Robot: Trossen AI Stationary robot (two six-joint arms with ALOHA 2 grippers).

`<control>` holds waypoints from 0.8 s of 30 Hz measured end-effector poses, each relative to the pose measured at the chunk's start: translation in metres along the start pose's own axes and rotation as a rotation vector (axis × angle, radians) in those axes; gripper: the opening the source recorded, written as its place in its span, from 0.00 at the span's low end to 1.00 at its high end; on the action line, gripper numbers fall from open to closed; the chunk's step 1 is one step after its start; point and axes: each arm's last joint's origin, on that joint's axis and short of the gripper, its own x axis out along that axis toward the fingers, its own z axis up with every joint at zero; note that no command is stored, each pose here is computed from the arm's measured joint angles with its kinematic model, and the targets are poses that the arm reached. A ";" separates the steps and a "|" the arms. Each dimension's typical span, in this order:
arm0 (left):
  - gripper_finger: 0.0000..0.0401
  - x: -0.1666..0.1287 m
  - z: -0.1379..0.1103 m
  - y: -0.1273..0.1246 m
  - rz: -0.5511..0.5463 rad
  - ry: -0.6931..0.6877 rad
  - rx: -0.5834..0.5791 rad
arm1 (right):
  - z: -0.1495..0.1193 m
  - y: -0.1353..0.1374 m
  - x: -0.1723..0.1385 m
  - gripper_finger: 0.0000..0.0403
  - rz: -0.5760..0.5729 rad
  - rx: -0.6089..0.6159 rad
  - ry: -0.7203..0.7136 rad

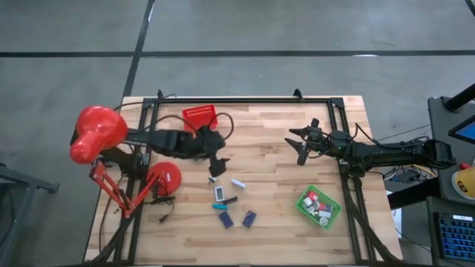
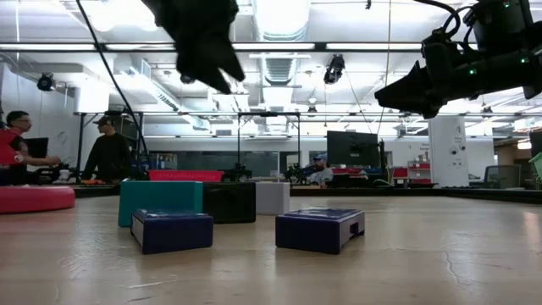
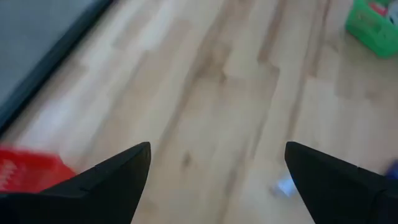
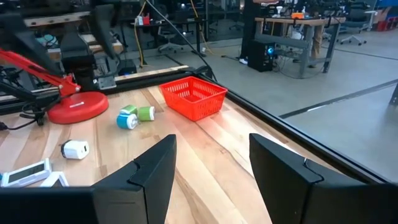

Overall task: Pick & Place Office items
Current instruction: Put the white black charger adapter into the green bin

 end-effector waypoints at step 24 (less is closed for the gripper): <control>0.93 0.047 -0.070 -0.039 0.147 0.384 -0.264 | 0.000 0.000 0.000 0.49 0.000 0.000 0.000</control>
